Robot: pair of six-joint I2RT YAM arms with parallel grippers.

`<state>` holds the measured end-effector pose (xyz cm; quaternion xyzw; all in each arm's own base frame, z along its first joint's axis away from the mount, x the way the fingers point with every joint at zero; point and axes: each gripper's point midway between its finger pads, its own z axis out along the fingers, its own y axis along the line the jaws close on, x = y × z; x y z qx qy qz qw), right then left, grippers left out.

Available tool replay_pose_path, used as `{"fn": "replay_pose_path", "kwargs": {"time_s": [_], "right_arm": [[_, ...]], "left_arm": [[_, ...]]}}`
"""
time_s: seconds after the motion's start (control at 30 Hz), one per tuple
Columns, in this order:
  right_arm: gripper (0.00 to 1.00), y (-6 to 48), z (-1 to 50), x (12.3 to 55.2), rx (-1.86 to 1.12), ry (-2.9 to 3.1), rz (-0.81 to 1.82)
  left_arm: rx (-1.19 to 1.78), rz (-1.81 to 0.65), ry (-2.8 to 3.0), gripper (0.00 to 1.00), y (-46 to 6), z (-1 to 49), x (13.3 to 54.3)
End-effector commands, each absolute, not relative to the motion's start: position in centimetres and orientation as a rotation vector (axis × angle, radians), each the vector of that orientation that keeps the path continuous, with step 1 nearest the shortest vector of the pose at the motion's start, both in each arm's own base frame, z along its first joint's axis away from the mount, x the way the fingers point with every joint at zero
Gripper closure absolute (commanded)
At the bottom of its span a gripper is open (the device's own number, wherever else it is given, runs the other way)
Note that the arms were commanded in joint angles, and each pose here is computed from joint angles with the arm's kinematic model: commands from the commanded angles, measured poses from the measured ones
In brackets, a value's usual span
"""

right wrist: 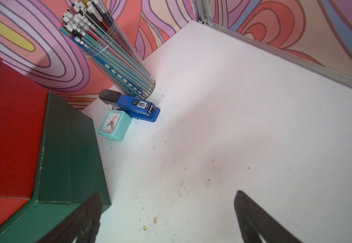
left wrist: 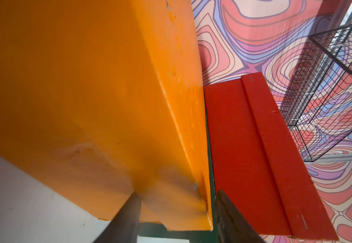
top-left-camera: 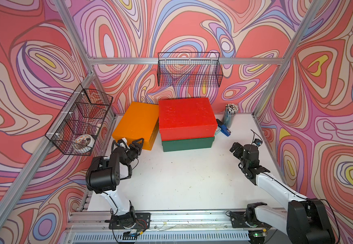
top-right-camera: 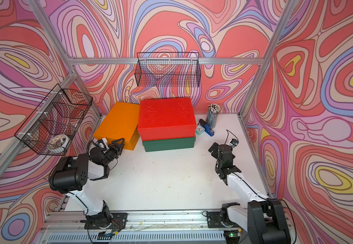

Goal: Stack the shoeboxes
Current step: Move the shoebox to the center of the board.

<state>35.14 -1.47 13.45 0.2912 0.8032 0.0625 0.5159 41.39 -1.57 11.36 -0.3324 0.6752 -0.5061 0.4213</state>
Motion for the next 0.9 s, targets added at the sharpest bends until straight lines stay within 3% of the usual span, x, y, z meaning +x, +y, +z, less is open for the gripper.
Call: {"fn": "replay_pose_path", "kwargs": {"time_s": [0.0, 0.2, 0.87], "right_arm": [[0.02, -1.6, 13.2, 35.0, 0.694, 1.933, 0.146], [0.02, -1.5, 13.2, 35.0, 0.693, 1.935, 0.146], [0.02, -1.5, 13.2, 35.0, 0.693, 1.937, 0.146]], "left_arm": [[-0.774, -1.272, 1.623, 0.53, -1.1, 13.4, 42.1], [-0.780, -1.274, 1.621, 0.64, -1.0, 13.4, 42.0], [-0.992, -1.272, 1.607, 0.66, -1.2, 11.8, 35.9]]}}
